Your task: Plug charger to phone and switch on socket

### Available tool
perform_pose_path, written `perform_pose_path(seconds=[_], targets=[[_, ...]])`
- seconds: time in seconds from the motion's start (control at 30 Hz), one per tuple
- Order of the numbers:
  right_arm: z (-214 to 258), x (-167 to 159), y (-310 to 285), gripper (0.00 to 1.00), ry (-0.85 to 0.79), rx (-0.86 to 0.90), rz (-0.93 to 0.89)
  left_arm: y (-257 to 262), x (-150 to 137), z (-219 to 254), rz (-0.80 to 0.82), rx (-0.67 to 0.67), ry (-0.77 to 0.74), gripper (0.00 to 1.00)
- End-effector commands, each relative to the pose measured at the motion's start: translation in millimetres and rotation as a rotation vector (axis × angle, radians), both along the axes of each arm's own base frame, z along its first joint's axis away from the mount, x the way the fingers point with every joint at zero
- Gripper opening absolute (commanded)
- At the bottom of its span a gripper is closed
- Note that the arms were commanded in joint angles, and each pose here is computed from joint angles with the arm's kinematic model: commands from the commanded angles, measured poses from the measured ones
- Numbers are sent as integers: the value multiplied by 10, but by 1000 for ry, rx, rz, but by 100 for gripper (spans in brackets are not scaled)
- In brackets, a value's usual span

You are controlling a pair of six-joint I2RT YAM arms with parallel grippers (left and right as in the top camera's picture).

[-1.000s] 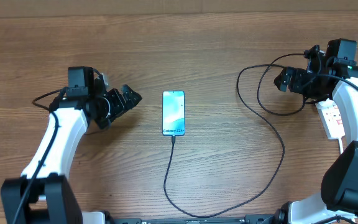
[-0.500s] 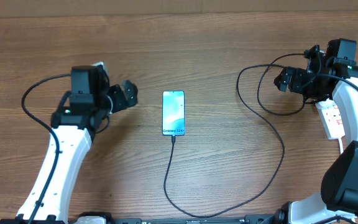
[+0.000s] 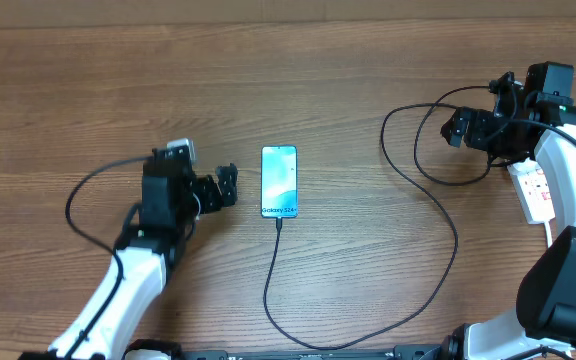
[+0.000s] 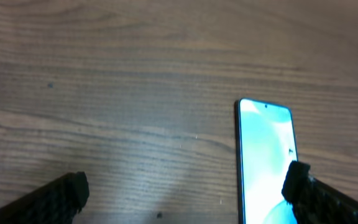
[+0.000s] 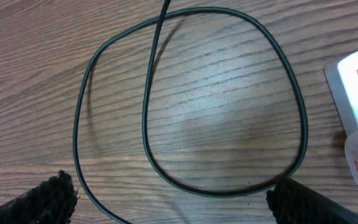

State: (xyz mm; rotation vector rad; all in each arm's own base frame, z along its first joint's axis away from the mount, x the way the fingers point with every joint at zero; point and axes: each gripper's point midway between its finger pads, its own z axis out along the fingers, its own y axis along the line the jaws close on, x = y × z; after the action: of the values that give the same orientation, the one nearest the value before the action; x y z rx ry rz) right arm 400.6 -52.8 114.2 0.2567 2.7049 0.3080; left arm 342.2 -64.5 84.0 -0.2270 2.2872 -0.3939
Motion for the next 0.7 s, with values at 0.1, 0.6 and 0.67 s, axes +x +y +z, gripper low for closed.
perform_pose_path(seconds=[0.1,0.6,0.67], targets=[[65,6,17,100,-19,-2,6,16,-147,65,-16,3,-143,100],[65,6,17,100,-19,-2,6,36,-296,97,-19,-2,-227,100],[65,6,17,100,-19,-2,6,41,-330,104,-14,-11,-249,100]])
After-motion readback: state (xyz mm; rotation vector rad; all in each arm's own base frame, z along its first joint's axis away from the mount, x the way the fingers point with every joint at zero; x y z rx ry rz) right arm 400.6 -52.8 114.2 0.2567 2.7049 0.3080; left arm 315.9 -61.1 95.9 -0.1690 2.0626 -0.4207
